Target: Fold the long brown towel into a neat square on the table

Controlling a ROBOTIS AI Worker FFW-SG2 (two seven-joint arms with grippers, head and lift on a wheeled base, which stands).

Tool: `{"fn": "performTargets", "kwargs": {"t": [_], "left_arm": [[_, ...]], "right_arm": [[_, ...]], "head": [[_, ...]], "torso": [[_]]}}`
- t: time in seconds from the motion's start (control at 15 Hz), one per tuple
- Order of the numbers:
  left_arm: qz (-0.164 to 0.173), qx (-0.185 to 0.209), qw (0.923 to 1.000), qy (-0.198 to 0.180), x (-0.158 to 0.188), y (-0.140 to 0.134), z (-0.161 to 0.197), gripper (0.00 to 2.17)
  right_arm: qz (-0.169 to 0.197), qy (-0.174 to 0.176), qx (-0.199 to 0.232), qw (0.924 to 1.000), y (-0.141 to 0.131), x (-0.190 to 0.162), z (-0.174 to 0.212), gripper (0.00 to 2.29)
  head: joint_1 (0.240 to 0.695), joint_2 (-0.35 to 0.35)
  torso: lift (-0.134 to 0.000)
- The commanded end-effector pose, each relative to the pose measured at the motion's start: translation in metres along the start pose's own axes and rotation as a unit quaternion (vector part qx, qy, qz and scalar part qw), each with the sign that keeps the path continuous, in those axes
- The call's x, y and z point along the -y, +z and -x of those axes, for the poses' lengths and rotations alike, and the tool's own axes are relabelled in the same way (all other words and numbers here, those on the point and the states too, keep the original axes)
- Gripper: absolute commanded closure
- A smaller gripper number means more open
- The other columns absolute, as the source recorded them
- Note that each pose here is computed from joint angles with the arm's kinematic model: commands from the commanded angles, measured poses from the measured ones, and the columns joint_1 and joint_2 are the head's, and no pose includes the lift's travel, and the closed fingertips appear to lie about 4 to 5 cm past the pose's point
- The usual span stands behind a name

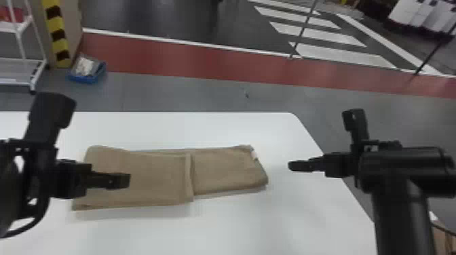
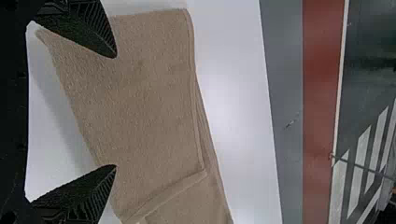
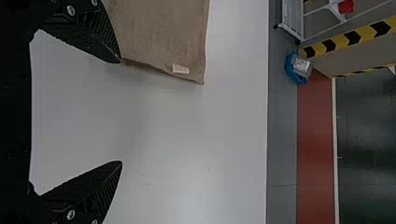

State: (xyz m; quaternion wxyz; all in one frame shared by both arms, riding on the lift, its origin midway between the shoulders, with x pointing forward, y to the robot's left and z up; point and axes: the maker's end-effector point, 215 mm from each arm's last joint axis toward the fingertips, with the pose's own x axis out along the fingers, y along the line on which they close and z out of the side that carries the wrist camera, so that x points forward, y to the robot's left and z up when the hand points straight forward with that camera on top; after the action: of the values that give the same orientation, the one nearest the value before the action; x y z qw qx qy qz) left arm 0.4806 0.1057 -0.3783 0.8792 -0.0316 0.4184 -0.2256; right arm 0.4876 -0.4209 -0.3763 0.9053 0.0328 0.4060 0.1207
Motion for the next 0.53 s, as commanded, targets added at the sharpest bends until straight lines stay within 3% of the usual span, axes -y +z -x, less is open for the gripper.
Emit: {"fn": "performTargets", "kwargs": {"t": [0.0,0.13,0.27,0.47], "left_arm": [[0.075,0.023,0.9969,-0.005,-0.044,-0.006,0.02,0.04],[0.122,0.038,0.9916,-0.017,-0.066,-0.014,0.031,0.04],[0.155,0.051,0.9857,-0.04,-0.075,-0.022,0.041,0.04],[0.191,0.075,0.9773,-0.051,-0.098,-0.034,0.06,0.04]], "right_arm": [[-0.05,0.029,-0.003,0.9983,-0.001,-0.051,-0.004,0.12],[-0.09,0.047,-0.016,0.9947,-0.004,-0.095,-0.012,0.12],[-0.074,0.063,-0.004,0.9952,0.01,-0.141,-0.026,0.13],[-0.053,0.067,-0.013,0.9963,0.011,-0.192,-0.049,0.13]], "head": [[0.695,-0.35],[0.695,-0.289],[0.695,-0.19],[0.695,-0.103]], "torso": [[-0.124],[-0.124],[-0.124],[-0.124]]}}
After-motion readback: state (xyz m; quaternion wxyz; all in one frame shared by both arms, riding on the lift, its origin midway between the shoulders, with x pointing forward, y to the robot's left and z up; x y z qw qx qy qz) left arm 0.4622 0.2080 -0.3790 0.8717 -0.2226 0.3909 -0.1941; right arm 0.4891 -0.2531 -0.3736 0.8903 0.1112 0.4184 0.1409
